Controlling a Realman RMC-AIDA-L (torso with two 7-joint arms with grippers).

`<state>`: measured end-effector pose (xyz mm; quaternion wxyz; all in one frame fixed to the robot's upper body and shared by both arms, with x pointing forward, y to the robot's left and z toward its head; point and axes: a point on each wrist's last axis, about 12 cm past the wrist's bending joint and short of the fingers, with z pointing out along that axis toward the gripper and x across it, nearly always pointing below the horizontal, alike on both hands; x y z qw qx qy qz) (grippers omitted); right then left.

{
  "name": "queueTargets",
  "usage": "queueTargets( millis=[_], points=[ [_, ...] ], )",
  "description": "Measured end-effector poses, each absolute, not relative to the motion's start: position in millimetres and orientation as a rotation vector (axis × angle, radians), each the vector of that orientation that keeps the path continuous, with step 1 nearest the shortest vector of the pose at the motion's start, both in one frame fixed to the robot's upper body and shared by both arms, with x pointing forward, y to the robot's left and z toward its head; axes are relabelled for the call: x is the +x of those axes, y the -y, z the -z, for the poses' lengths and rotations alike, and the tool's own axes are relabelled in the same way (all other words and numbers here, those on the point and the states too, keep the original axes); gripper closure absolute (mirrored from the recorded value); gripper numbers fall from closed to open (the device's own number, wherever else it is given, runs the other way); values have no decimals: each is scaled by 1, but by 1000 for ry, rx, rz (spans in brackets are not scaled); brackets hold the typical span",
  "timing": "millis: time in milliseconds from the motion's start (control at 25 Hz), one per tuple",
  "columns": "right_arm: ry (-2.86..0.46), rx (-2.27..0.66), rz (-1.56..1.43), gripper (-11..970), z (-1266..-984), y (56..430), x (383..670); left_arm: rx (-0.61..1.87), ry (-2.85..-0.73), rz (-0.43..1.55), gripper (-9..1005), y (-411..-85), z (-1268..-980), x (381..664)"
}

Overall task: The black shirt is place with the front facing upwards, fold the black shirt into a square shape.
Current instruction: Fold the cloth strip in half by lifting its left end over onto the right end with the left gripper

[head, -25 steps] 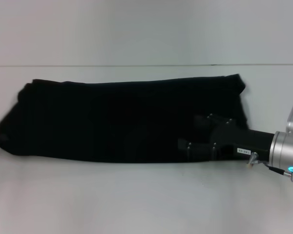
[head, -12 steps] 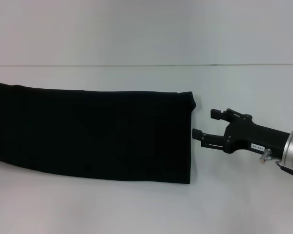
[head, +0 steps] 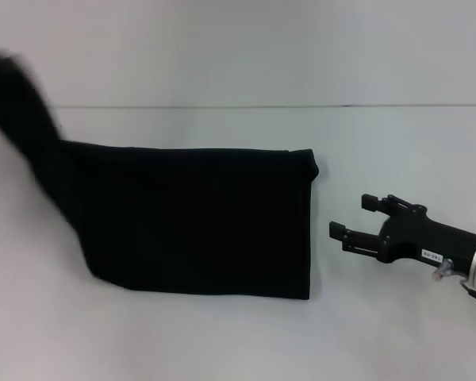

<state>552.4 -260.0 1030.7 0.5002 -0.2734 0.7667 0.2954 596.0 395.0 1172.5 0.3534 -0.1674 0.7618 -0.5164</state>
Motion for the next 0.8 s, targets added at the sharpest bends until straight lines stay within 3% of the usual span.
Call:
queueTargets(
  millis=[200, 400, 520, 560, 600, 800],
  points=[
    [-1874, -617, -706, 13, -1026, 266, 547, -177, -2014, 1482, 978, -310, -1189, 631],
    [-1886, -592, -697, 13, -1023, 269, 545, 20, -2073, 1594, 978, -234, -1184, 635],
    [-1892, -587, -694, 13, -1022, 269, 545, 61, -2118, 1635, 978, -201, -1163, 624],
    [-1894, -586, -696, 13, -1022, 269, 545, 52, -2163, 1643, 978, -186, -1142, 614],
    [-1895, -585, -697, 13, -1021, 268, 545, 52, -2163, 1643, 978, -186, -1142, 614],
    [-1914, -580, -697, 12, -1018, 265, 545, -31, -2254, 1700, 977, -167, -1085, 581]
  ],
)
